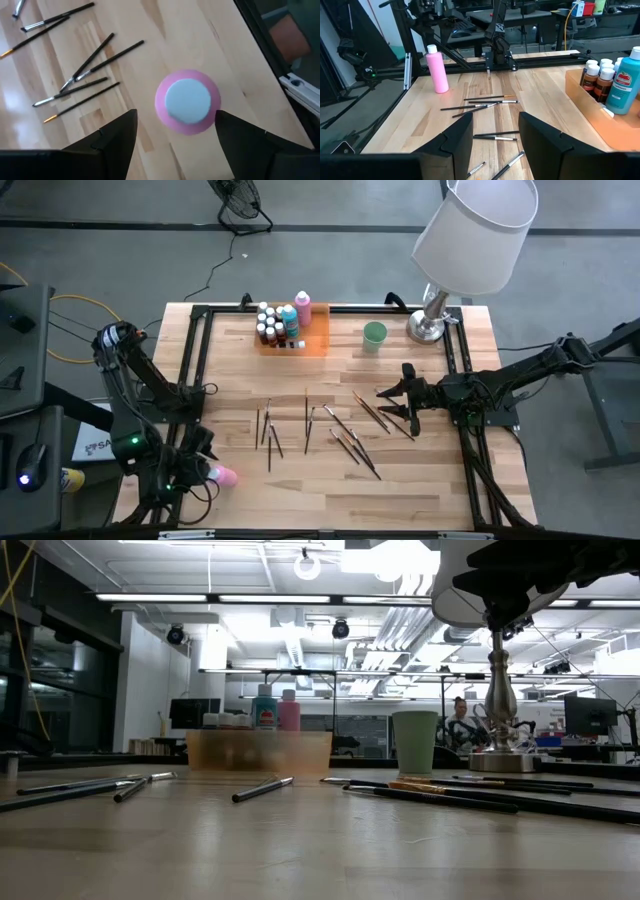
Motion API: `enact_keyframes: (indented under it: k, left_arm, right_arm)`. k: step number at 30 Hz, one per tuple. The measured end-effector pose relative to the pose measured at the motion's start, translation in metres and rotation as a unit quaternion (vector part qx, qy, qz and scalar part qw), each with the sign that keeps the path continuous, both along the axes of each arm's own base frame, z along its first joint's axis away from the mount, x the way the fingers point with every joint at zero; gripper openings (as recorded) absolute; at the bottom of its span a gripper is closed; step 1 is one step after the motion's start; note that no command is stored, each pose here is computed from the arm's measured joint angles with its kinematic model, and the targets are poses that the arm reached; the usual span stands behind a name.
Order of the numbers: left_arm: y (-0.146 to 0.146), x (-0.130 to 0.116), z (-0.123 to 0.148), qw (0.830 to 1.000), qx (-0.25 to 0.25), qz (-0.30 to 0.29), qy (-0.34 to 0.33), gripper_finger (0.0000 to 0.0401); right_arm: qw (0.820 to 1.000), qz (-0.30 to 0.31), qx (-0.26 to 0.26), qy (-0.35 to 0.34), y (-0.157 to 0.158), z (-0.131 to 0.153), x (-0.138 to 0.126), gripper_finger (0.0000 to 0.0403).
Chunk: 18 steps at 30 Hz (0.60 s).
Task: Pick & Place Paint Supplies
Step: Put the large pink paint bottle into the orange bin
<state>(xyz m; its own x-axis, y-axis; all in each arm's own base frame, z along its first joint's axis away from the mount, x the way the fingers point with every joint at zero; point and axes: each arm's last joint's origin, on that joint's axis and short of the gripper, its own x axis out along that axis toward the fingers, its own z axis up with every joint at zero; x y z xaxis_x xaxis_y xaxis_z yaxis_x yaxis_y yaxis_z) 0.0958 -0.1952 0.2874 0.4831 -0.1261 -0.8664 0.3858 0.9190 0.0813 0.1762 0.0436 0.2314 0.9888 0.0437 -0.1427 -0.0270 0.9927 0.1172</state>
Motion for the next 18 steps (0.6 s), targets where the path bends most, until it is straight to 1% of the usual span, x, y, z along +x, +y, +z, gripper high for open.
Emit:
enact_keyframes:
  k: [4, 6, 10, 14, 18]
  left_arm:
    - [-0.003, 0.001, -0.01, 1.0, 0.001, -0.022, -0.011, 0.0259]
    - [-0.004, 0.002, -0.013, 1.0, -0.001, -0.023, -0.013, 0.0259]
    - [-0.004, 0.002, -0.013, 1.0, 0.001, -0.019, -0.023, 0.0259]
    - [-0.005, 0.004, -0.012, 0.999, 0.009, -0.03, -0.043, 0.0259]
    - [-0.006, 0.005, -0.011, 0.998, 0.005, -0.028, -0.054, 0.0259]
  right_arm:
    - [1.0, 0.0, 0.0, 0.0, 0.0, 0.0, 0.0, 0.0152]
    - [1.0, 0.0, 0.0, 0.0, 0.0, 0.0, 0.0, 0.0152]
    - [1.0, 0.0, 0.0, 0.0, 0.0, 0.0, 0.0, 0.0152]
    - [1.0, 0.0, 0.0, 0.0, 0.0, 0.0, 0.0, 0.0152]
    - [1.0, 0.0, 0.0, 0.0, 0.0, 0.0, 0.0, 0.0152]
